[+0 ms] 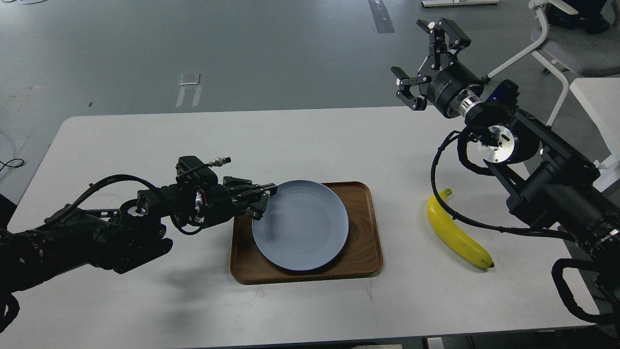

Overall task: Place banana on plate with both arms
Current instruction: 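Lift the blue plate with the left gripper and set it on the wooden tray, then release the plate, raise the left arm, and move the right gripper to the banana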

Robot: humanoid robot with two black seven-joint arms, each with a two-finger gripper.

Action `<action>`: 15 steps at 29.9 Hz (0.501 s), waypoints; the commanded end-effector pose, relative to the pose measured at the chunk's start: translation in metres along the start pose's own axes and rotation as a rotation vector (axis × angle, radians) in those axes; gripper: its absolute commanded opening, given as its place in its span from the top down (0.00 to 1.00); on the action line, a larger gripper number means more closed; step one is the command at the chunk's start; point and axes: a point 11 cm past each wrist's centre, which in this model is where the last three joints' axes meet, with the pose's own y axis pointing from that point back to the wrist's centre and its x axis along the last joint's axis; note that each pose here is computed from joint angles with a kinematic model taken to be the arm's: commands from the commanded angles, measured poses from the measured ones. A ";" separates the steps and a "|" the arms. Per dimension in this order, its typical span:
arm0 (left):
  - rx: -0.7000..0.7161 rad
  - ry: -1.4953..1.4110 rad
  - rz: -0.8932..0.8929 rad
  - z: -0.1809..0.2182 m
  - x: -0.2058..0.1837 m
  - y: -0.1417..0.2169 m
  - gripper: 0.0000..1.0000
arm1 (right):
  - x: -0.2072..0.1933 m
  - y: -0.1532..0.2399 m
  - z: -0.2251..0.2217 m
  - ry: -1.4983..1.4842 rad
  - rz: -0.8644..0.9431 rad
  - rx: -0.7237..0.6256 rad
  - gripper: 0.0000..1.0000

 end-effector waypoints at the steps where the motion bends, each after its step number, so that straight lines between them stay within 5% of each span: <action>1: -0.001 0.011 0.006 0.001 -0.001 -0.001 0.96 | 0.002 0.001 0.000 0.004 0.004 -0.005 0.00; 2: 0.001 0.020 0.014 0.001 0.001 -0.001 0.72 | 0.003 0.002 0.002 0.004 0.004 -0.007 0.00; 3: 0.000 0.024 0.019 0.002 0.002 -0.002 0.61 | 0.002 0.001 0.001 0.004 0.003 -0.007 0.00; 5: -0.001 0.036 0.045 0.003 0.008 -0.002 0.08 | 0.002 0.002 0.003 0.007 0.003 -0.011 0.00; 9: 0.018 0.136 0.170 0.005 0.027 -0.008 0.02 | 0.002 0.002 0.003 0.025 -0.004 -0.017 0.00; 11: 0.028 0.317 0.414 0.012 0.074 -0.014 0.02 | 0.008 0.008 0.002 0.181 -0.012 -0.053 0.00; 15: 0.023 0.526 0.599 0.011 0.120 -0.009 0.02 | 0.007 0.020 0.009 0.497 -0.084 -0.132 0.00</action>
